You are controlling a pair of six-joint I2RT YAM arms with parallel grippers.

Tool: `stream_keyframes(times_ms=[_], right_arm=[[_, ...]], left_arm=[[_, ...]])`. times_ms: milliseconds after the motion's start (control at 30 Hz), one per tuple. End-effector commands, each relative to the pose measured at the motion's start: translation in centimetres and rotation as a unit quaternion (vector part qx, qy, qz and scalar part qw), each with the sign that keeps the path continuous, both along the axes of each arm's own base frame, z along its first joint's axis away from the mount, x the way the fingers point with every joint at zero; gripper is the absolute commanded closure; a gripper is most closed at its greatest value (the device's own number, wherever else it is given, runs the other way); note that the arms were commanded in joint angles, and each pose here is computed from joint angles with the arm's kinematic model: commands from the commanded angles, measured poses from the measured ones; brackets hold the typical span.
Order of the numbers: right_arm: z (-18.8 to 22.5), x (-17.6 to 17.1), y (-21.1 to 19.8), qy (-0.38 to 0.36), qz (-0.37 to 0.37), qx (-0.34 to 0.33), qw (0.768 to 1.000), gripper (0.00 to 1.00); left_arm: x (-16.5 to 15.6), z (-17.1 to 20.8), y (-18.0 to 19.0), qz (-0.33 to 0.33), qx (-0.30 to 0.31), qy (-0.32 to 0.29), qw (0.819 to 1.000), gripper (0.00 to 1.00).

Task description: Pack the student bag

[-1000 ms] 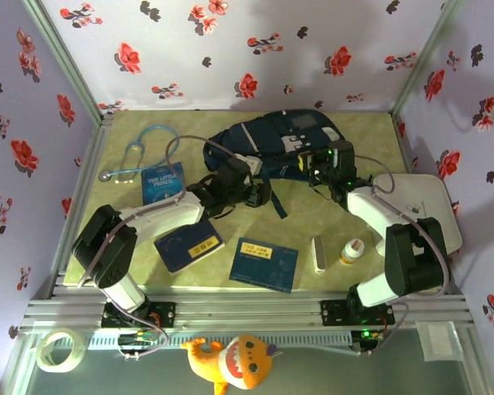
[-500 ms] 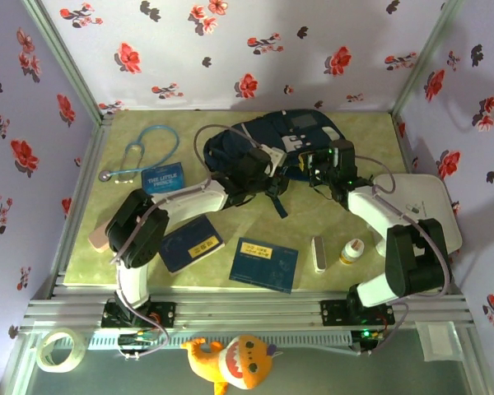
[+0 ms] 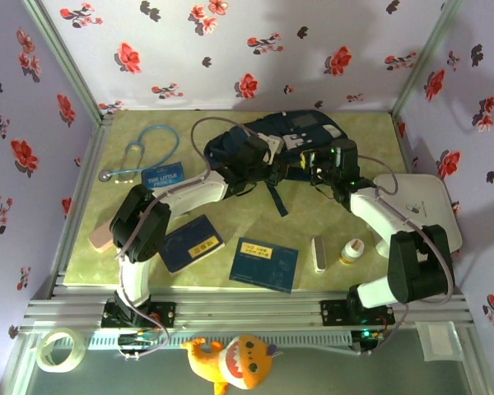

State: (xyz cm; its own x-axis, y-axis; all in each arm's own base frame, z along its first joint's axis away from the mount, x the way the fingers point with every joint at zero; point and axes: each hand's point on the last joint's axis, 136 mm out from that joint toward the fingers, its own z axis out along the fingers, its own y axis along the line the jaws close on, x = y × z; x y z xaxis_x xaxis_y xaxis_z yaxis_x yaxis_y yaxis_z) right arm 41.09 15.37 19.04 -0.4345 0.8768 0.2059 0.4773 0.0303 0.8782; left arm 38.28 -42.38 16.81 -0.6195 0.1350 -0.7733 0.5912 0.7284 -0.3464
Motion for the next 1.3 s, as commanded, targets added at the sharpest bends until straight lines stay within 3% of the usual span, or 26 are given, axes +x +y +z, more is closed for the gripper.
stream_keyframes(times_ms=[0,200,633,833,1167,1267], right_arm=[[6.1,0.3,1.1,-0.072,0.017,0.04,0.996,0.95],[6.6,0.3,1.3,-0.077,0.022,0.04,0.996,0.95],[6.8,0.0,2.4,-0.073,0.037,0.057,0.995,0.95],[6.7,0.4,2.1,-0.075,0.031,0.052,0.995,0.95],[9.3,1.9,1.8,-0.103,0.027,0.056,0.993,0.95],[9.7,2.0,1.9,-0.107,0.029,0.059,0.992,0.95]], left_arm=[[1.0,-0.4,0.2,-0.009,0.012,0.004,1.0,0.74],[0.9,-0.6,-0.1,-0.033,0.025,0.008,0.999,0.66],[1.3,0.0,-2.0,-0.06,-0.005,0.01,0.998,0.7],[1.7,0.5,-0.6,-0.038,-0.027,0.011,0.999,0.72],[-1.9,0.1,2.5,-0.052,-0.064,-0.032,0.996,0.62],[-2.6,-0.5,2.0,-0.087,-0.055,-0.067,0.992,0.6]])
